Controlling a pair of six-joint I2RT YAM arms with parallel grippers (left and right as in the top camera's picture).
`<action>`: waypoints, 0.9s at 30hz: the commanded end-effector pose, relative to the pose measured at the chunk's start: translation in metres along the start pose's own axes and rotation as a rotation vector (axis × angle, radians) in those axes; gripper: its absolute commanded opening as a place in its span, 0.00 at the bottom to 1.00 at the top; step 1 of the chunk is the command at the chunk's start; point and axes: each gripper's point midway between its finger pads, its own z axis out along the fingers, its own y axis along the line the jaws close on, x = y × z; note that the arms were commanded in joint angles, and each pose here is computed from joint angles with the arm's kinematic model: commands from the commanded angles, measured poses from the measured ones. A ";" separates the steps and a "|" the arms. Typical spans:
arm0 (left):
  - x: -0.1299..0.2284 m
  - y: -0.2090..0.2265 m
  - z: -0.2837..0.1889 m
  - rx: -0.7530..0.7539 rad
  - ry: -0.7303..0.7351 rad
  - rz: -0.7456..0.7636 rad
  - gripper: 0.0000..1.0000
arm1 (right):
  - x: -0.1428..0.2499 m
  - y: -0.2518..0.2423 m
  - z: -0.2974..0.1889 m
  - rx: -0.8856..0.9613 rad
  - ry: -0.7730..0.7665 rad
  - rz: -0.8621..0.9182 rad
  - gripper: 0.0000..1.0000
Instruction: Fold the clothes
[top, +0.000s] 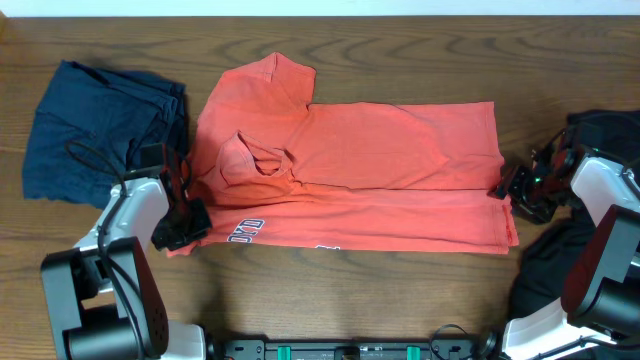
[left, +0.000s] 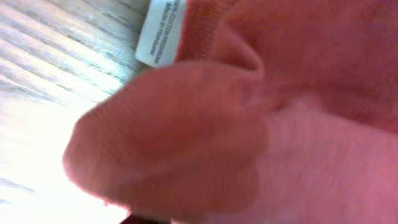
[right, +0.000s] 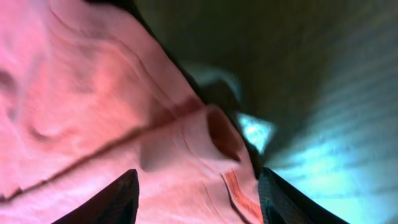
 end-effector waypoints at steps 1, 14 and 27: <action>-0.013 0.003 -0.024 -0.004 -0.083 -0.019 0.42 | 0.001 0.008 -0.003 -0.028 -0.009 0.012 0.58; -0.026 -0.010 -0.082 0.113 -0.296 -0.014 0.61 | -0.010 0.016 0.002 -0.103 -0.063 0.114 0.04; -0.032 -0.015 -0.098 0.150 -0.370 0.000 0.61 | -0.011 0.012 -0.005 -0.132 -0.046 0.137 0.40</action>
